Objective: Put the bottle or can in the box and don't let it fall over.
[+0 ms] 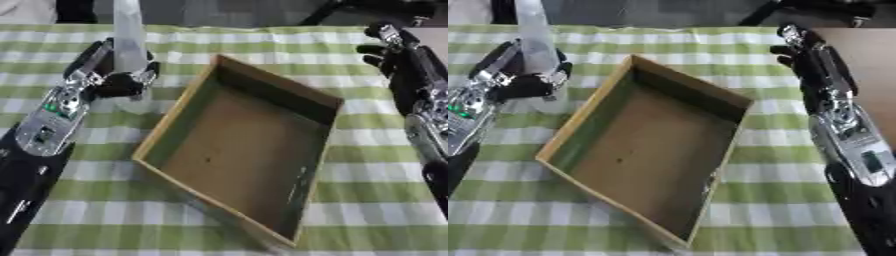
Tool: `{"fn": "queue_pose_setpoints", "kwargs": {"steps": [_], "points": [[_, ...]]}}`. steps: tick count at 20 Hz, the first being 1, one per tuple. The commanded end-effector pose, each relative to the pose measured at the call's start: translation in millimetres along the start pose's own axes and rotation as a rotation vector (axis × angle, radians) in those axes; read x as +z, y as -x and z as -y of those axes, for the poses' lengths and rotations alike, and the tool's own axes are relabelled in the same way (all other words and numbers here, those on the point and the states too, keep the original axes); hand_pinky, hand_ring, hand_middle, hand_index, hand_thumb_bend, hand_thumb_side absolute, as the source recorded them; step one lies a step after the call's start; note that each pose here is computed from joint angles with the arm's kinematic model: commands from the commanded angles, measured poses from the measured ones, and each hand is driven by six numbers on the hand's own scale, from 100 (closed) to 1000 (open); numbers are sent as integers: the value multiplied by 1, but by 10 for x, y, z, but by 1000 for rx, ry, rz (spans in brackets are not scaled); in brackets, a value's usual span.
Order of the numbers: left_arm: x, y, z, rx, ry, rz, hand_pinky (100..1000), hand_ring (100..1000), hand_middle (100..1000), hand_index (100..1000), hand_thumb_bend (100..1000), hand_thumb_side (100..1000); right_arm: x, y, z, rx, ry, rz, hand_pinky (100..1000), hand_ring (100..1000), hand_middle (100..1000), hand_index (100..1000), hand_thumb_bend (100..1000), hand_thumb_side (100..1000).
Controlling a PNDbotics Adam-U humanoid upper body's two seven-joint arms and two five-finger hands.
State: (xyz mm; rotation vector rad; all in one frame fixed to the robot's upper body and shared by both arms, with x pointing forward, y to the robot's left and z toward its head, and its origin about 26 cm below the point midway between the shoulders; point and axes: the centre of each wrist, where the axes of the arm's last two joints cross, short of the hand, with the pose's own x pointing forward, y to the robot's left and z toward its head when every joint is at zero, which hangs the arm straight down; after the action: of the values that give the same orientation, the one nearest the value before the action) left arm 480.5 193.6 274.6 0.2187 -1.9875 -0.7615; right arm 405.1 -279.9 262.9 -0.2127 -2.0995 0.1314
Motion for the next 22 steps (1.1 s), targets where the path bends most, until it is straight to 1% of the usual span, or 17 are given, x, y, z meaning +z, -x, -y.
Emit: {"fn": "queue_pose_setpoints", "kwargs": {"steps": [1, 3, 5, 13, 18, 22], "points": [[5, -23, -104, -6, -39, -1, 917, 540, 249, 341, 100, 143, -47, -103, 66, 6, 14, 31, 899, 805, 863, 863, 100, 761], [6, -20, -108, -1, -54, -8, 924, 535, 210, 294, 100, 152, -48, -104, 64, 6, 13, 31, 899, 805, 862, 863, 100, 761], [7, -21, -115, 1, -69, -12, 928, 533, 213, 238, 100, 155, -48, -104, 64, 6, 13, 31, 899, 804, 862, 863, 100, 761], [9, -78, -157, -2, -108, 14, 926, 532, 219, 234, 100, 158, -48, -104, 61, 6, 13, 32, 899, 803, 860, 863, 100, 757], [3, -185, -203, 0, -130, 55, 925, 526, 202, 215, 100, 173, -49, -108, 56, 7, 11, 35, 899, 803, 860, 863, 100, 754], [-1, -306, -211, 28, -134, 100, 928, 526, 201, 206, 100, 181, -45, -100, 57, 9, 12, 33, 899, 803, 860, 862, 100, 751]]}}
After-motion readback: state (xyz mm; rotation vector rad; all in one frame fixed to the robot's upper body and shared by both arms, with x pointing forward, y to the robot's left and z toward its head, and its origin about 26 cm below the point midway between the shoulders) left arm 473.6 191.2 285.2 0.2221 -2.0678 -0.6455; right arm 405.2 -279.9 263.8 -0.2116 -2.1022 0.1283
